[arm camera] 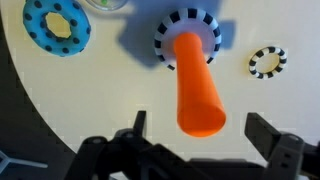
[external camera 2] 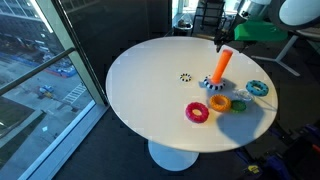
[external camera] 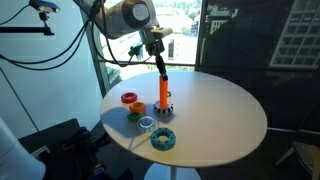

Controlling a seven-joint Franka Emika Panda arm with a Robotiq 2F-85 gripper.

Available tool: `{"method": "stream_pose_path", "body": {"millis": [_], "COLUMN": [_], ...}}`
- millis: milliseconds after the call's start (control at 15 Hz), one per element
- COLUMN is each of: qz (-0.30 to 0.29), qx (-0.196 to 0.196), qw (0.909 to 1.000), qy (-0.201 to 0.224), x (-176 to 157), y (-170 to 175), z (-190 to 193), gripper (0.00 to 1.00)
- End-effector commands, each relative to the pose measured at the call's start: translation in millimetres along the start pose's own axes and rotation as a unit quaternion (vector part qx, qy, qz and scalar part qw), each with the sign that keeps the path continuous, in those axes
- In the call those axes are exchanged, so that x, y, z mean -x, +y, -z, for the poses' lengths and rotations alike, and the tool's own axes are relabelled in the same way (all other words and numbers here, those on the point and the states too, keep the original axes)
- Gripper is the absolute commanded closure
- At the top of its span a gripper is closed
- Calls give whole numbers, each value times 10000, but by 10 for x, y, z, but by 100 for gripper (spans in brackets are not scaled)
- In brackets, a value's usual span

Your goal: Slide the ring holder to the right, pick up the blue ring and put it on the ring holder

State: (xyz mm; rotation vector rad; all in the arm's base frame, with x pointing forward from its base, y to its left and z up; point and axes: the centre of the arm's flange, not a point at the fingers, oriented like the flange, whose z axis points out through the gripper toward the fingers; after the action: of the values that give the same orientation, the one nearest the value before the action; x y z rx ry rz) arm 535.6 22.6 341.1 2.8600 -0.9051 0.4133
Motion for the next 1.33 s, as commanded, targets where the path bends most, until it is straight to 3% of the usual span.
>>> {"method": "stream_pose_path", "body": {"millis": [0, 600, 1267], "qz": [12, 373, 6], "qx": [-91, -173, 165], "qw": [9998, 9925, 9901], "qy": [-190, -1154, -1391], "x": [27, 10, -157], "y": [126, 333, 699], "z": [130, 106, -159], "gripper": [0, 0, 0]}}
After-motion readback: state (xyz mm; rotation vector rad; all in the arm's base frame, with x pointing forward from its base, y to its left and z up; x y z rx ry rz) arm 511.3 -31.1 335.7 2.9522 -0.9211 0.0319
